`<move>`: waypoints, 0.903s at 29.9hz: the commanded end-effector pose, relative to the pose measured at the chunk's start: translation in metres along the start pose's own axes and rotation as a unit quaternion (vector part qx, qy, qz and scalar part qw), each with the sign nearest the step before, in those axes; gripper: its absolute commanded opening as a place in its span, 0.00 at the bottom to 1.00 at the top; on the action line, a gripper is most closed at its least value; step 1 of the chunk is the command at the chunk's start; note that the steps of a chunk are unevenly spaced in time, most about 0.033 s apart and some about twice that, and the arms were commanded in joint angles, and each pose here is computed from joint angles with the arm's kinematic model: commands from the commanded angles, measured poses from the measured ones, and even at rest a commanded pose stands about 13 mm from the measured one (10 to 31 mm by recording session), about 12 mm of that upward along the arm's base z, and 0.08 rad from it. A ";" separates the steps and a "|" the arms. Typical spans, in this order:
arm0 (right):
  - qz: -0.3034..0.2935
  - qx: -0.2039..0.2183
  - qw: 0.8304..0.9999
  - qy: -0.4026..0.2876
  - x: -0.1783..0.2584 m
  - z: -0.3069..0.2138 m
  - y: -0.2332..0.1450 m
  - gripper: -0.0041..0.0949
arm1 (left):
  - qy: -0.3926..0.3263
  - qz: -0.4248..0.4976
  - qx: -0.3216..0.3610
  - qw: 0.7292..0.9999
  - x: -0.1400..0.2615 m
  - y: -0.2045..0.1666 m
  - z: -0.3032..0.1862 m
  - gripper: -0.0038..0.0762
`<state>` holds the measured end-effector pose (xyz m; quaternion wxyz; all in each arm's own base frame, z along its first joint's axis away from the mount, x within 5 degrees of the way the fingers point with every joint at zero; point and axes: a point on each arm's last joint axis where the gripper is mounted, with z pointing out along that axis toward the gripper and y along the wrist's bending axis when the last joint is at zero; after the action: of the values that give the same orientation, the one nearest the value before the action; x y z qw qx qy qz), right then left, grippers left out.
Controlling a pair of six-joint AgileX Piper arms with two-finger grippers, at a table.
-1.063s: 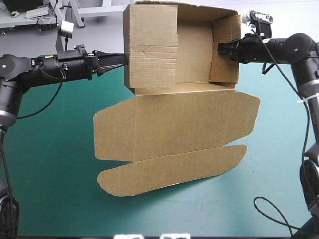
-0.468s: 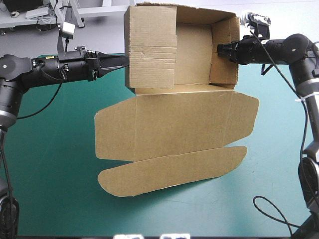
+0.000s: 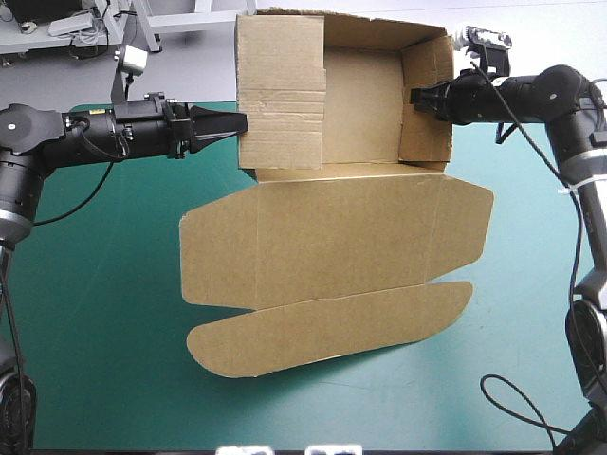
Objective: Fold the box
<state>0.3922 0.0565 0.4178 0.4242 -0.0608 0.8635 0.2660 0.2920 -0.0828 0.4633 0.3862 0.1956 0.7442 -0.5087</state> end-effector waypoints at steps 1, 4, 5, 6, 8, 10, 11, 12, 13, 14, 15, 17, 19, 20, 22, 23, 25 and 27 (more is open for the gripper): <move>-0.029 -0.003 0.998 -0.047 -0.011 -0.016 0.031 0.03 | -0.001 0.028 0.026 0.999 -0.003 -0.028 -0.008 0.54; -0.044 0.004 0.998 -0.050 -0.009 -0.010 0.042 0.03 | 0.009 0.033 0.007 0.999 -0.001 -0.025 -0.008 0.54; -0.048 0.002 0.998 -0.052 -0.008 -0.008 0.045 0.03 | 0.012 0.034 0.001 0.999 -0.001 -0.024 -0.008 0.54; -0.051 0.000 0.997 -0.052 -0.008 -0.007 0.048 0.03 | 0.016 0.032 -0.006 0.999 0.000 -0.022 -0.008 0.54; -0.052 -0.005 0.997 -0.050 -0.007 -0.006 0.052 0.03 | 0.024 0.019 -0.028 0.999 0.002 -0.018 -0.008 0.54; -0.050 -0.008 0.998 -0.049 -0.006 -0.005 0.055 0.03 | 0.031 0.004 -0.054 0.998 0.003 -0.014 -0.009 0.54; -0.047 -0.008 0.998 -0.049 -0.006 -0.005 0.055 0.03 | 0.036 0.001 -0.064 0.997 0.004 -0.012 -0.009 0.54; -0.044 -0.009 0.998 -0.048 -0.006 -0.005 0.055 0.03 | 0.043 -0.004 -0.082 0.996 0.005 -0.008 -0.010 0.54; -0.043 -0.009 0.998 -0.047 -0.005 -0.005 0.055 0.03 | 0.048 -0.007 -0.095 0.994 0.006 -0.006 -0.010 0.54; -0.041 -0.009 0.998 -0.047 -0.005 -0.005 0.055 0.03 | 0.055 -0.009 -0.109 0.993 0.007 -0.004 -0.011 0.54; -0.037 -0.009 0.998 -0.046 -0.005 -0.005 0.055 0.03 | 0.059 -0.012 -0.122 0.991 0.008 -0.002 -0.012 0.54; -0.033 -0.011 0.998 -0.045 -0.005 -0.005 0.055 0.03 | 0.065 -0.014 -0.142 0.988 0.009 0.002 -0.013 0.54; -0.027 -0.016 0.998 -0.046 -0.005 -0.005 0.056 0.03 | 0.066 -0.025 -0.160 0.984 0.010 0.005 -0.013 0.54; -0.025 -0.018 0.998 -0.046 -0.005 -0.005 0.057 0.03 | 0.064 -0.030 -0.165 0.984 0.010 0.006 -0.014 0.54; -0.019 -0.020 0.999 -0.047 -0.005 -0.005 0.057 0.03 | 0.059 -0.038 -0.173 0.982 0.009 0.009 -0.013 0.54; -0.017 -0.020 0.999 -0.046 -0.005 -0.005 0.057 0.03 | 0.057 -0.037 -0.175 0.982 0.009 0.009 -0.012 0.54; -0.017 -0.023 0.999 -0.043 -0.004 -0.004 0.059 0.03 | 0.052 -0.034 -0.176 0.982 0.008 0.011 -0.007 0.54; -0.020 -0.027 0.999 -0.038 -0.002 -0.002 0.064 0.03 | 0.044 -0.030 -0.176 0.983 0.007 0.011 -0.001 0.54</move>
<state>0.3880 0.1038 0.4092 0.4107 -0.0989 0.8755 0.2347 0.3001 -0.0707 0.4306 0.3188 0.1280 0.8684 -0.3577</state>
